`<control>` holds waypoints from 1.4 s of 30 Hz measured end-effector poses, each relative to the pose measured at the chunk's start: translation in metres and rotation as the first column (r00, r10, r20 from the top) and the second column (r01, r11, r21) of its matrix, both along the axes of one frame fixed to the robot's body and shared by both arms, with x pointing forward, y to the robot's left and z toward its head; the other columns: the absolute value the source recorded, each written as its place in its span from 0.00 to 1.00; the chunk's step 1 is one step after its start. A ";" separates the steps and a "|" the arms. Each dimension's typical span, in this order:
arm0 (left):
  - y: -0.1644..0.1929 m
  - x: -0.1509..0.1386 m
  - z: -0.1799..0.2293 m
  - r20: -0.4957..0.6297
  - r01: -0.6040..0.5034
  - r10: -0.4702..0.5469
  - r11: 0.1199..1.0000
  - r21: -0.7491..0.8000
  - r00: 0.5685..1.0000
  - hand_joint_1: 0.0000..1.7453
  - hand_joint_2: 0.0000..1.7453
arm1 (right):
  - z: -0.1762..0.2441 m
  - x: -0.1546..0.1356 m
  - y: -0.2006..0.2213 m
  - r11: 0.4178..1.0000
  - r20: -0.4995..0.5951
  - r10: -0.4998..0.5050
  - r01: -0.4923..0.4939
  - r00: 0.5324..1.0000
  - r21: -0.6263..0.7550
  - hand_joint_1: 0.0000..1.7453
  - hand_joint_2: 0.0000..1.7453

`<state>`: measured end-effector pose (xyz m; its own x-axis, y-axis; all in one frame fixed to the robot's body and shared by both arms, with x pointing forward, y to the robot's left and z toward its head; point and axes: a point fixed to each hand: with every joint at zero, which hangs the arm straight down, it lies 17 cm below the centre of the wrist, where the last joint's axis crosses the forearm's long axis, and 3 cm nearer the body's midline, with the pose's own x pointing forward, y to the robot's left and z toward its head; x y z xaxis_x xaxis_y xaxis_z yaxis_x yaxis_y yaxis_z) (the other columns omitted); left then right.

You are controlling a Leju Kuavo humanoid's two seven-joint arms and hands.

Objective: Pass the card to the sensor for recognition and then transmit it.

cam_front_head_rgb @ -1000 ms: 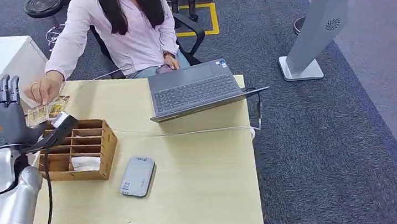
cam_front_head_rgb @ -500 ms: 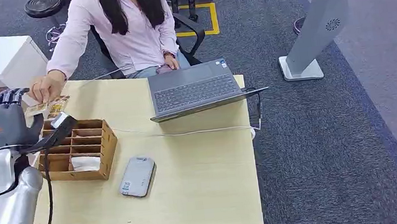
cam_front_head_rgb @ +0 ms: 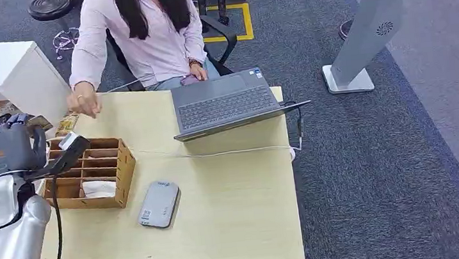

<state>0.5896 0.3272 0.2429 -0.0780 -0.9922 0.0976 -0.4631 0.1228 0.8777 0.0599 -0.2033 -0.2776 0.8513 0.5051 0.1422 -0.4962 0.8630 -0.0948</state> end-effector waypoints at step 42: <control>-0.275 -0.111 -0.019 -0.020 0.453 -0.454 0.883 0.125 0.891 1.00 1.00 | 0.000 0.001 0.001 0.999 0.016 0.030 -0.030 0.999 -0.012 0.00 0.00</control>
<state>0.4782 0.0527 0.2238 -0.5228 -0.8521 -0.0255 -0.3912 0.2133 0.8953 0.0610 -0.2026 -0.2774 0.8335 0.5318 0.1500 -0.5200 0.8467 -0.1128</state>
